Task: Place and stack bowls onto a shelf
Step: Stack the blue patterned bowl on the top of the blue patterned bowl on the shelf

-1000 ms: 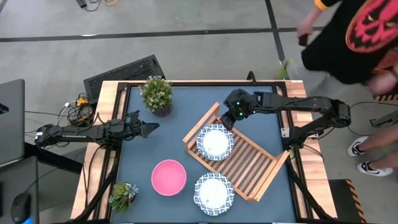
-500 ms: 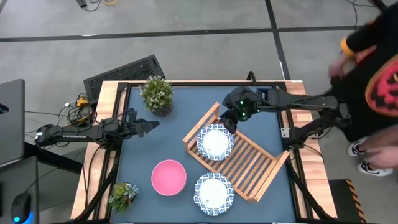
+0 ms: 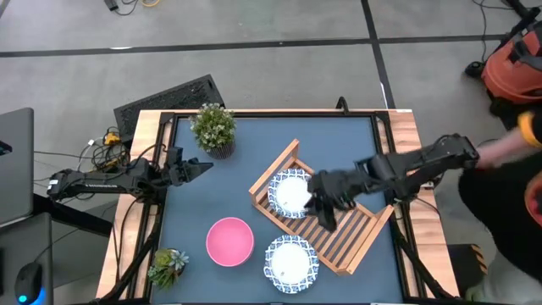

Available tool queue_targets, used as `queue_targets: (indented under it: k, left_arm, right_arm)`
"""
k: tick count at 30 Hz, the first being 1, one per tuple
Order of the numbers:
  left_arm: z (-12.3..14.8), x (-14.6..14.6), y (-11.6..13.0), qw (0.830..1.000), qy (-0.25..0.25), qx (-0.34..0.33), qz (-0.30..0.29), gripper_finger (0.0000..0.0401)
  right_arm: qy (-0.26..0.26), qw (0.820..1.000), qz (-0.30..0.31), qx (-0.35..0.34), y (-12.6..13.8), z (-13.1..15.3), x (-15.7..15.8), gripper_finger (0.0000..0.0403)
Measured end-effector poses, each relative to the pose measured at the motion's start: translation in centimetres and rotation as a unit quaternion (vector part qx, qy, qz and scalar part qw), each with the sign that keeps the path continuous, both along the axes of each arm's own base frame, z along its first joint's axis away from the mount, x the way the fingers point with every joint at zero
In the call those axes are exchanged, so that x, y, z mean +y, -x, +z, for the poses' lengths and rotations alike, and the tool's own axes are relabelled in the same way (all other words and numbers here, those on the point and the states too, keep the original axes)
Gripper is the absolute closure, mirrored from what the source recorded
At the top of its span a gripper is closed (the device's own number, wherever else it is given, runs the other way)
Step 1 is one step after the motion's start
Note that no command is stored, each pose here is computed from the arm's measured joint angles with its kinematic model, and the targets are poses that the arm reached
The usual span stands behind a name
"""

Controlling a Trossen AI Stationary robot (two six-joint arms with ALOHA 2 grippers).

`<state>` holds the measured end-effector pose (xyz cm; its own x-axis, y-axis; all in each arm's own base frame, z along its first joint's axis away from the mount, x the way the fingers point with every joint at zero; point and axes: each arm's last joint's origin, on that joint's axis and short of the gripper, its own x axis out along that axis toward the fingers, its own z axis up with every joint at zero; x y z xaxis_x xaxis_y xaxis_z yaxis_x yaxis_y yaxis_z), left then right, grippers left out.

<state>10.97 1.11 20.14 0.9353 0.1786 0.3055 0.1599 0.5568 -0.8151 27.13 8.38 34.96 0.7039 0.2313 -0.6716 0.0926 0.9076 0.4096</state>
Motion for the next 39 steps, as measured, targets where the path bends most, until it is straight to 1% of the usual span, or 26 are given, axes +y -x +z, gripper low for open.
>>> queue_targets:
  k: [3,5,8,11,15,19,21,26,28,31,33,36,39]
  left_arm:
    - [0.0,0.0,0.0,1.0,0.0,0.0,0.0,0.0289]
    - [0.0,0.0,0.0,1.0,0.0,0.0,0.0,0.0289]
    - [-0.1,0.0,0.0,1.0,0.0,0.003,0.001,0.0289]
    - [-0.1,0.0,0.0,1.0,0.0,0.004,0.001,0.0289]
    - [-0.2,0.0,-0.1,1.0,0.001,0.009,0.001,0.0289]
    - [-0.2,0.0,-0.1,1.0,0.001,0.012,0.0,0.0289]
    - [-0.3,0.0,-0.1,1.0,0.002,0.015,0.0,0.0289]
    - [-0.4,0.0,-0.1,1.0,0.005,0.023,-0.001,0.0289]
    - [-0.5,0.0,-0.2,1.0,0.005,0.028,-0.001,0.0289]
    - [-0.6,0.0,-0.2,0.999,0.006,0.033,-0.002,0.0289]
    - [-0.6,0.0,-0.2,0.999,0.006,0.034,-0.002,0.0289]
    - [-0.7,0.0,-0.2,0.999,0.006,0.037,-0.002,0.0289]
    - [-0.8,0.0,-0.2,0.999,0.006,0.042,-0.003,0.0289]
  right_arm:
    - [0.02,1.0,0.003,-0.008,-0.2,-0.7,2.7,0.027]
    - [0.041,0.999,0.014,-0.002,-0.3,-1.6,4.5,0.027]
    - [0.045,0.999,0.03,-0.005,-1.4,-2.9,6.5,0.027]
    - [0.054,0.997,0.053,0.028,-2.4,-5.5,8.3,0.027]
    - [0.074,0.993,0.073,0.063,-3.8,-8.6,9.5,0.0269]
    - [0.116,0.985,0.1,0.077,-5.4,-11.0,9.3,0.0258]
    - [0.129,0.982,0.115,0.071,-6.3,-11.8,8.9,0.0249]
    - [0.147,0.973,0.164,0.067,-9.0,-12.9,8.3,0.0219]
    - [0.155,0.967,0.188,0.076,-10.0,-13.6,8.2,0.0209]
    - [0.166,0.959,0.217,0.067,-11.6,-14.0,8.2,0.0201]
    - [0.179,0.954,0.228,0.075,-12.5,-14.4,8.0,0.02]
    - [0.192,0.948,0.238,0.086,-12.9,-14.5,7.5,0.02]
    - [0.197,0.947,0.236,0.089,-13.2,-14.6,6.7,0.0202]
